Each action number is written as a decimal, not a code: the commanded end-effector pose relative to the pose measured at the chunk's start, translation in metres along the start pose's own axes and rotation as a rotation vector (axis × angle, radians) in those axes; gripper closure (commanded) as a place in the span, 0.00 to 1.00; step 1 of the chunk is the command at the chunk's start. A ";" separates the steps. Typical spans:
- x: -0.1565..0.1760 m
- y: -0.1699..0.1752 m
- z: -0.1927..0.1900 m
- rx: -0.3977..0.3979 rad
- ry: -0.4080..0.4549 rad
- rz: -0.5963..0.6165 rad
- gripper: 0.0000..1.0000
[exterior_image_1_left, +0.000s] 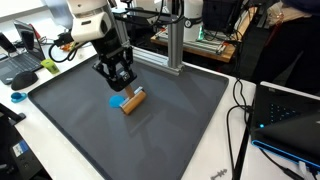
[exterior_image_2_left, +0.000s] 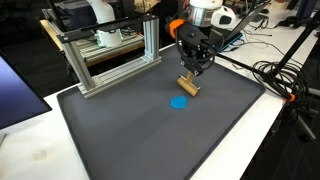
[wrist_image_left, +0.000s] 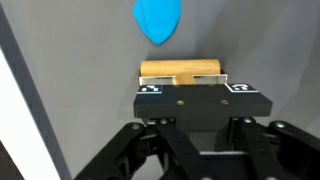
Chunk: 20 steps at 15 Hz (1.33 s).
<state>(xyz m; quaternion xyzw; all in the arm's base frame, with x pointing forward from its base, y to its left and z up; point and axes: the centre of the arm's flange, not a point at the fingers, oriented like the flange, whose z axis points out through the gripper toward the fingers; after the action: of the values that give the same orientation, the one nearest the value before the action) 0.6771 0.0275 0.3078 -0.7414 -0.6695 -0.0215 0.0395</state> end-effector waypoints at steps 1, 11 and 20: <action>-0.014 -0.034 -0.064 0.015 0.089 0.070 0.78; -0.062 -0.092 -0.163 -0.173 -0.014 0.530 0.78; -0.071 -0.148 -0.161 -0.128 -0.094 0.924 0.78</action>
<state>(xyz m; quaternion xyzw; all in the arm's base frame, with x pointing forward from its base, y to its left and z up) 0.5605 -0.0409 0.4566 -0.9469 -0.3199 -0.0252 -0.0210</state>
